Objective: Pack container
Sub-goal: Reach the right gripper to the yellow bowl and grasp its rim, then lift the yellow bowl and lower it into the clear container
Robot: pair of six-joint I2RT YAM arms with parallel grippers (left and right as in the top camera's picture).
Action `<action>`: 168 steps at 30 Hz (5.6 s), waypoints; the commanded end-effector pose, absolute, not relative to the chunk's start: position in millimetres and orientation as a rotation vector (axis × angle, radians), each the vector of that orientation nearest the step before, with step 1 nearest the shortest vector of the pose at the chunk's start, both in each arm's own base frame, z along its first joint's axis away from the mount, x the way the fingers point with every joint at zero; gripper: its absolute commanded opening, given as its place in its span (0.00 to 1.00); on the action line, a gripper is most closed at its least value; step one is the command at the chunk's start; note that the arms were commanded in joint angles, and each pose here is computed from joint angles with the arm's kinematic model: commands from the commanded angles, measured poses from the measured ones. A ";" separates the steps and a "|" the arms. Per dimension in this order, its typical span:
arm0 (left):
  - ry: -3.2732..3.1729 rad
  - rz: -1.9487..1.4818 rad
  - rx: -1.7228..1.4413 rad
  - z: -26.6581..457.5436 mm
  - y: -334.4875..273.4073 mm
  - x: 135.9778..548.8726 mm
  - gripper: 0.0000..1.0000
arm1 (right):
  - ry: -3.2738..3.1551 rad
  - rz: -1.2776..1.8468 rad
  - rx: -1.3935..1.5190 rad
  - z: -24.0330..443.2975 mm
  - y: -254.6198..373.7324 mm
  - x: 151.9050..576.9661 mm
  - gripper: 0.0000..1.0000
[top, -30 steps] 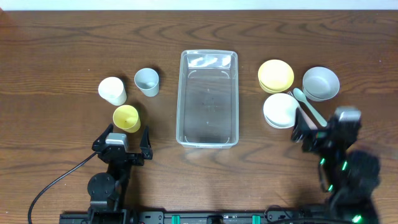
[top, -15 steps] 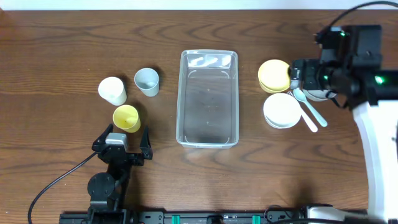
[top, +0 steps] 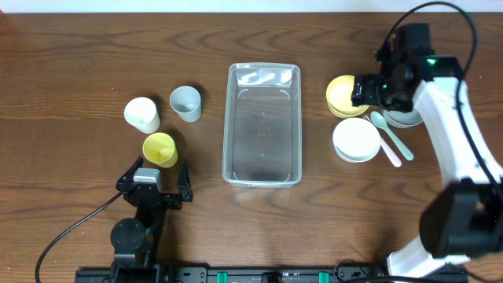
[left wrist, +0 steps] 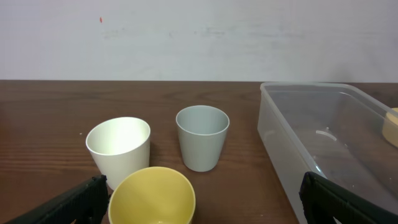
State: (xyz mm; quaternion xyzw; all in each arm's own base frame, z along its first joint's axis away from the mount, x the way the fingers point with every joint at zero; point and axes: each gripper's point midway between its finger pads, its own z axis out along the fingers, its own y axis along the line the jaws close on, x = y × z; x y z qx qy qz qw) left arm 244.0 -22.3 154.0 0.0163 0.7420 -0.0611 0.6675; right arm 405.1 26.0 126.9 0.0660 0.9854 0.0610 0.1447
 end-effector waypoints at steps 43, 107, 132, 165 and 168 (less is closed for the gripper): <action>1.723 -0.141 0.057 137.6 -24.4 243.1 0.98 | 2.744 0.219 0.461 86.2 24.4 479.4 0.73; 1.724 -0.141 0.056 137.5 -24.4 243.1 0.98 | 2.690 -0.013 0.796 29.2 -9.8 441.3 0.22; 1.723 -0.141 0.057 137.6 -24.4 243.1 0.98 | 2.733 0.070 0.489 50.7 5.0 445.3 0.01; 1.723 -0.141 0.057 137.6 -24.4 243.1 0.98 | 2.331 0.626 -0.096 204.5 217.1 440.3 0.01; 1.723 -0.141 0.057 137.6 -24.4 243.1 0.98 | 2.373 0.613 -0.079 180.2 226.5 444.7 0.01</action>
